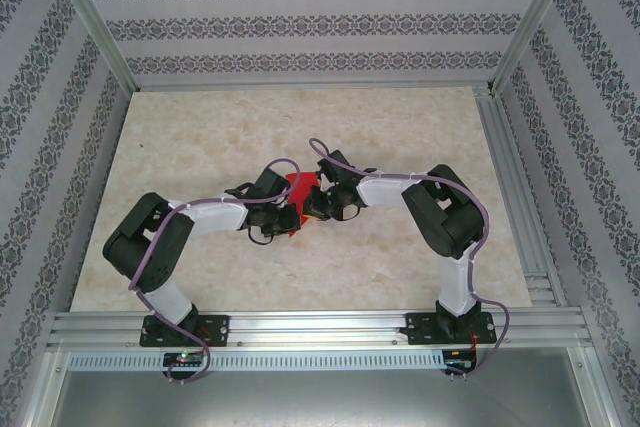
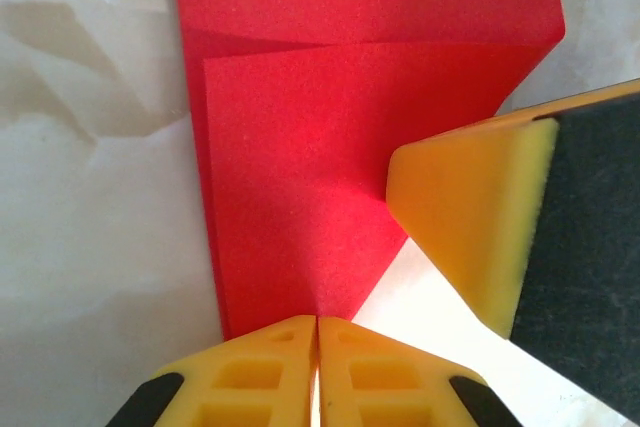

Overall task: Fold a paper plane with a square sheet of paper (pick it up from the middle)
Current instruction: Third fold the triangle at the center of the table.

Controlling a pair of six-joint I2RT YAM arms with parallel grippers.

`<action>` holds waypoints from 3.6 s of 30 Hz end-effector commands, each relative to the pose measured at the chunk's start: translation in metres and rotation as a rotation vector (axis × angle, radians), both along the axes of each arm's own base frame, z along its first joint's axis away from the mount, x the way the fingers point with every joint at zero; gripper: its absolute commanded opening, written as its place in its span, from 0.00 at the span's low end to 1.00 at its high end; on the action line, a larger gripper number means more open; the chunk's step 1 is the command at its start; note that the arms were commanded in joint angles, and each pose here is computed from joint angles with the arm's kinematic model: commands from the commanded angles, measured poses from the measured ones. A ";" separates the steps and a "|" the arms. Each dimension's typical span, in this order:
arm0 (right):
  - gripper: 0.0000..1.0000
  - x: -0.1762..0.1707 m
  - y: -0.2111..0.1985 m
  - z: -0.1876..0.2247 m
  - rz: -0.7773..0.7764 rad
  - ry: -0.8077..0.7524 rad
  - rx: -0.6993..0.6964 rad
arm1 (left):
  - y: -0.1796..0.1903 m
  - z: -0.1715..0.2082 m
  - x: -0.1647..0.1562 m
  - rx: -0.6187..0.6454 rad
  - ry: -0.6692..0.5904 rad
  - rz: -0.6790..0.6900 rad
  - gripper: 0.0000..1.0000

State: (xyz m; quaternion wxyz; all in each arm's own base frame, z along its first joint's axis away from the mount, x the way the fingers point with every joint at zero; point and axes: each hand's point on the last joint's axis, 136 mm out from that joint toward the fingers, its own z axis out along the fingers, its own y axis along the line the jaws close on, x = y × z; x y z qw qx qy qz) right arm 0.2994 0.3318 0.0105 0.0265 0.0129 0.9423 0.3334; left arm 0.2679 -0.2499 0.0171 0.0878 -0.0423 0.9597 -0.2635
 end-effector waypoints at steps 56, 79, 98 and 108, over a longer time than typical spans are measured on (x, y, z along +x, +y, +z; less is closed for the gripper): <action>0.10 0.041 -0.041 0.050 0.018 -0.228 -0.012 | 0.020 -0.023 -0.025 0.086 0.084 -0.018 0.08; 0.09 0.021 -0.042 -0.039 0.030 -0.013 -0.235 | 0.019 -0.023 -0.060 0.066 0.159 -0.117 0.11; 0.08 0.021 -0.045 -0.037 0.023 -0.013 -0.244 | 0.027 -0.007 -0.071 0.105 0.122 -0.109 0.11; 0.15 0.041 -0.021 0.047 -0.012 -0.171 -0.049 | 0.027 0.068 0.001 0.088 -0.154 0.036 0.24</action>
